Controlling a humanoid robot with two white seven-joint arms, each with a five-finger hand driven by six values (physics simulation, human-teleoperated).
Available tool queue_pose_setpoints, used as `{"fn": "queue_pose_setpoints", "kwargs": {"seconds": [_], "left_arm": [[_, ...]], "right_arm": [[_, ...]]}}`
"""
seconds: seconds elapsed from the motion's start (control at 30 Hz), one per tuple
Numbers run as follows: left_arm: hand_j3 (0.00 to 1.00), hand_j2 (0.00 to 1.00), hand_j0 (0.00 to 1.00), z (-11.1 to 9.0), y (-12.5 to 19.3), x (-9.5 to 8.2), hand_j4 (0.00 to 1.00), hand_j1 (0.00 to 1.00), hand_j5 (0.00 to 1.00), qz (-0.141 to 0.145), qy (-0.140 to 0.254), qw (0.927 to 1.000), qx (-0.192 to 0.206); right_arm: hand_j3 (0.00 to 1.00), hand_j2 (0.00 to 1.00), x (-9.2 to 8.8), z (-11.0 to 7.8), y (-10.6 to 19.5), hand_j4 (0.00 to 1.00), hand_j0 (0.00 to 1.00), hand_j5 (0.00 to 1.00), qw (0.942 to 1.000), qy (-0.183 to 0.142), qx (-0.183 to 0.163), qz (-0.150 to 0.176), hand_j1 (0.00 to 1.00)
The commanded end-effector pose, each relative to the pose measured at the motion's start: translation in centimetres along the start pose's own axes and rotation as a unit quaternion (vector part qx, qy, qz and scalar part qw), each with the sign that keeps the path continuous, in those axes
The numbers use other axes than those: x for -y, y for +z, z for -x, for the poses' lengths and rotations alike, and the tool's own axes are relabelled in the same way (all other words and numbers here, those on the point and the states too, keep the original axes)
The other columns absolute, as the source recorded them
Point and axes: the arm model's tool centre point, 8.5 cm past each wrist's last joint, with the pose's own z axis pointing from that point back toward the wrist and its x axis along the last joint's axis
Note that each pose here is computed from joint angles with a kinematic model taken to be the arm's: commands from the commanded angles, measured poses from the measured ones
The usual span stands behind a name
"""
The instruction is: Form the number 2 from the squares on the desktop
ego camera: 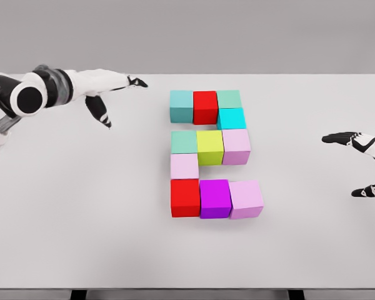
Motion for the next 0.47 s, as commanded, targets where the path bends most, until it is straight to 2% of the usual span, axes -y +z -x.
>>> {"fn": "queue_pose_setpoints", "kwargs": {"seconds": [0.0, 0.03, 0.07, 0.13, 0.17, 0.2, 0.27, 0.33, 0.43], "left_arm": [[1.00, 1.00, 1.00, -1.4, 6.2, -3.7, 1.00, 1.00, 1.00, -0.078, -0.082, 0.9753, 0.190], [1.00, 1.00, 1.00, -1.6, 7.5, -2.8, 1.00, 1.00, 1.00, -0.095, -0.085, 0.9571, 0.260], [1.00, 1.00, 1.00, -1.9, 8.9, -1.7, 1.00, 1.00, 1.00, -0.115, -0.084, 0.9321, 0.333], [1.00, 1.00, 1.00, -0.1, 10.4, -1.1, 1.00, 1.00, 1.00, -0.146, -0.015, 0.9269, 0.345], [1.00, 1.00, 1.00, 1.3, 12.0, -1.4, 1.00, 1.00, 1.00, -0.169, 0.009, 0.9250, 0.340], [1.00, 1.00, 1.00, 2.3, 13.1, -0.5, 1.00, 1.00, 1.00, -0.175, 0.041, 0.9231, 0.340], [1.00, 1.00, 1.00, 2.8, 12.8, 1.7, 1.00, 1.00, 1.00, -0.170, 0.106, 0.9118, 0.359], [1.00, 1.00, 1.00, 3.4, 12.3, 3.9, 1.00, 1.00, 1.00, -0.154, 0.131, 0.9145, 0.350], [1.00, 1.00, 1.00, 4.0, 11.8, 5.2, 1.00, 1.00, 1.00, -0.145, 0.146, 0.9169, 0.342]], "right_arm": [[1.00, 1.00, 0.1, 0.0, 0.0, 1.00, 1.00, 1.00, 1.0000, -0.003, 0.000, 0.002, 1.00], [1.00, 1.00, 0.1, 0.0, 0.0, 1.00, 1.00, 1.00, 1.0000, -0.003, 0.000, 0.002, 1.00], [1.00, 1.00, 0.1, 0.0, 0.0, 1.00, 1.00, 1.00, 1.0000, -0.004, 0.000, 0.002, 1.00], [1.00, 1.00, 0.1, 0.0, 0.0, 1.00, 1.00, 1.00, 1.0000, -0.004, 0.000, 0.002, 1.00], [1.00, 1.00, 0.1, 0.1, 0.1, 1.00, 1.00, 1.00, 1.0000, -0.003, -0.001, 0.002, 1.00], [1.00, 1.00, 0.1, 0.1, 0.1, 1.00, 1.00, 1.00, 1.0000, -0.003, -0.001, 0.002, 1.00], [1.00, 1.00, 0.1, 0.1, 0.1, 1.00, 1.00, 1.00, 1.0000, -0.004, -0.002, 0.002, 1.00], [1.00, 1.00, 0.1, 0.1, 0.1, 1.00, 1.00, 1.00, 1.0000, -0.004, -0.002, 0.002, 1.00], [1.00, 1.00, 0.1, 0.1, 0.1, 1.00, 1.00, 1.00, 1.0000, -0.004, -0.002, 0.002, 1.00]]}}
